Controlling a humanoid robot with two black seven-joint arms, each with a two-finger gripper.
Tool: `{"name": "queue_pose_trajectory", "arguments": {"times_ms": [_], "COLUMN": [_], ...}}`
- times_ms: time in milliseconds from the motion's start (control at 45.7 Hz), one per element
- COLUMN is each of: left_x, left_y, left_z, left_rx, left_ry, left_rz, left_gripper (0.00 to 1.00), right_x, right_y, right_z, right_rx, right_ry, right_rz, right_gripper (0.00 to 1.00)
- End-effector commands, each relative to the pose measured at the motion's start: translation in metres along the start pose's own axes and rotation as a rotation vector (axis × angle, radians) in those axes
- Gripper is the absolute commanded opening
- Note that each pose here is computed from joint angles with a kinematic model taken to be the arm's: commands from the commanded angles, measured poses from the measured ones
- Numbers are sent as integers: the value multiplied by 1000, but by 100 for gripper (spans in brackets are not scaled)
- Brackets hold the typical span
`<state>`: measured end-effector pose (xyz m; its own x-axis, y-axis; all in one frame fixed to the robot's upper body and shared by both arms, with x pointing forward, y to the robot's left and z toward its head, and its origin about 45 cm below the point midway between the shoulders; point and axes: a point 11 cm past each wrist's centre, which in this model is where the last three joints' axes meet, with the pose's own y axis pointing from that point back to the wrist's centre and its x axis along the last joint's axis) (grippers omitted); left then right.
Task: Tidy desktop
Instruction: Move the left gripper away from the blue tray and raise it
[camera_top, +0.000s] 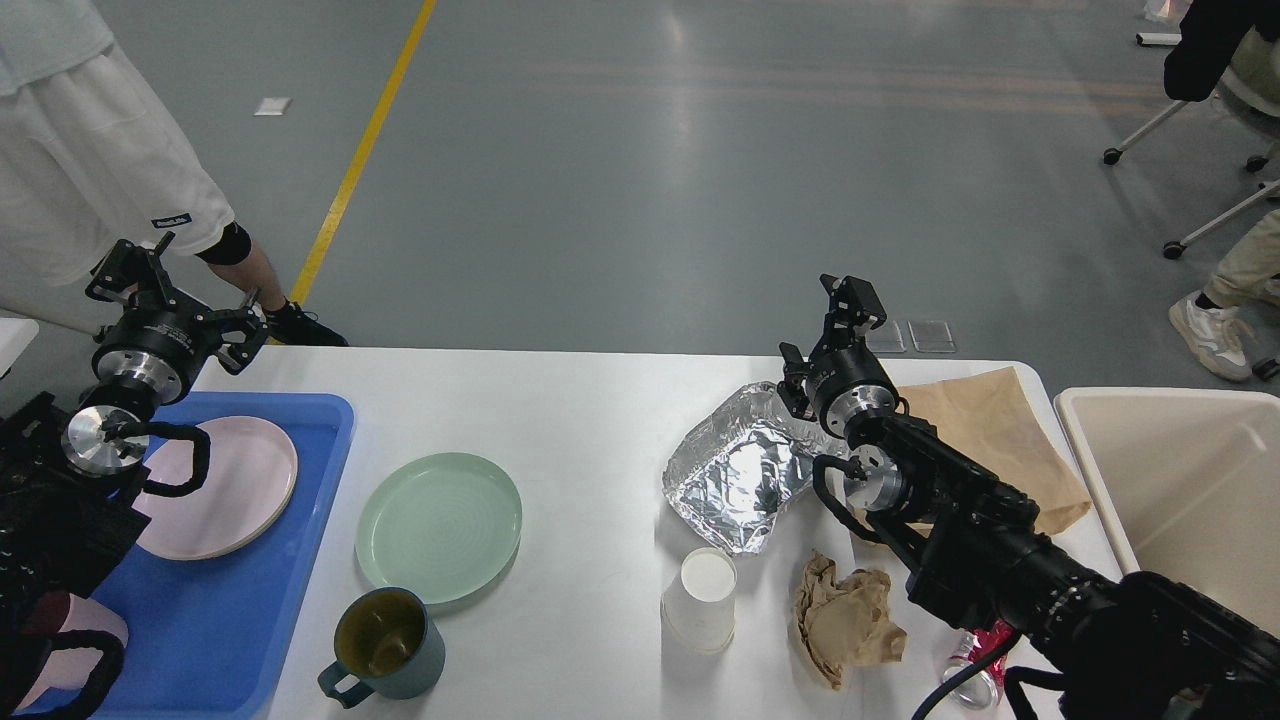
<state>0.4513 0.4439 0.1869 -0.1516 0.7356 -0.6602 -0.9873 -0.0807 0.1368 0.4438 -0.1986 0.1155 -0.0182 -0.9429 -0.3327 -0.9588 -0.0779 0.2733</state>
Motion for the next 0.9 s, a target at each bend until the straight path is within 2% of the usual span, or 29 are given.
{"name": "queue_pose_trajectory", "arguments": {"times_ms": [0,634,765,875], "left_x": [0,3,4,4], "left_y": [0,3,8,9], "left_z": [-4,2,23,48], "left_rx": [8,2,3,44], "left_ry": [3,-11,-71,-231], "left_rz": [2,-18,-78,-89], "left_gripper": [96,96,96,96], "right_x": [0,0,0,0], "right_y": [0,0,0,0], "right_z": [0,0,0,0], "right_rx": [0,0,0,0], "right_ry": [-1,-1,-1,-1], "right_rz": [0,0,0,0], "right_gripper": [100,100,100,100]}}
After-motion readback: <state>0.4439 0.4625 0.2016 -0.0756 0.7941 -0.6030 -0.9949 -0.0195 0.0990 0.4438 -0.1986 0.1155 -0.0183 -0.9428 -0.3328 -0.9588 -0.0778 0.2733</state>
